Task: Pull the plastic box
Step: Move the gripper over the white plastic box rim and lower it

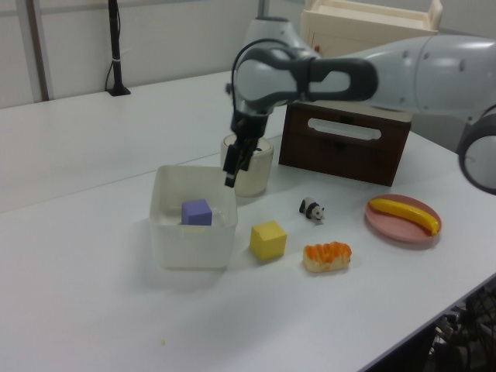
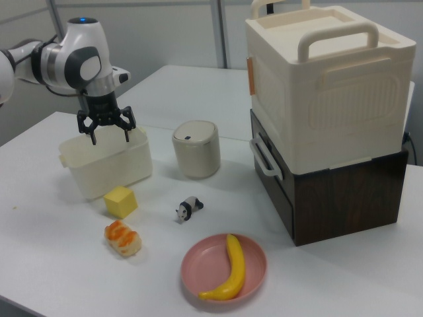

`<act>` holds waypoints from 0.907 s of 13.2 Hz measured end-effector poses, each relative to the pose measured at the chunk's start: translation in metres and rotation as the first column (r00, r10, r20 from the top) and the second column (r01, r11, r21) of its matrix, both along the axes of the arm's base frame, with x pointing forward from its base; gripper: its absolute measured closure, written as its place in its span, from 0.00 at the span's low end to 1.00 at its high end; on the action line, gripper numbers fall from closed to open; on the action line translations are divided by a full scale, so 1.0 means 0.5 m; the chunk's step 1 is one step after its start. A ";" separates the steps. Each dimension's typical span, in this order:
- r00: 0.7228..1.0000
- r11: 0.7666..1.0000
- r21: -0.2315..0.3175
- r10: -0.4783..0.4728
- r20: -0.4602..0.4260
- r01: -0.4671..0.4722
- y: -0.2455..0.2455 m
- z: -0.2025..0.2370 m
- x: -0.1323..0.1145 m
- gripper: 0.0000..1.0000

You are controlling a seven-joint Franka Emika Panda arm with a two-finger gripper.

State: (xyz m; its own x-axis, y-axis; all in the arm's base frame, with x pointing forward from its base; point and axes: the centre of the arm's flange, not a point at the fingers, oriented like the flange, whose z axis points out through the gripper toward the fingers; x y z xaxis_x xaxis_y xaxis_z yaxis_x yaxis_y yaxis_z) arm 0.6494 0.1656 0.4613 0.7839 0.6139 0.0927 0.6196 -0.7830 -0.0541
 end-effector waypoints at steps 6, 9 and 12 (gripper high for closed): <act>0.987 0.988 -0.042 0.150 0.064 -0.147 0.088 -0.084 0.027 0.00; 0.982 0.982 -0.066 0.181 0.045 -0.178 0.119 -0.127 0.024 0.00; 0.985 0.982 -0.073 0.174 0.011 -0.173 0.107 -0.137 0.021 0.00</act>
State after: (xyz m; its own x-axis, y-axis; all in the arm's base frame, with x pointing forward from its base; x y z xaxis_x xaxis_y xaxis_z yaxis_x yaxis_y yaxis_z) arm 0.6601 0.2189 0.3926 0.6638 0.7458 0.0564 0.7466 -0.6652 0.0098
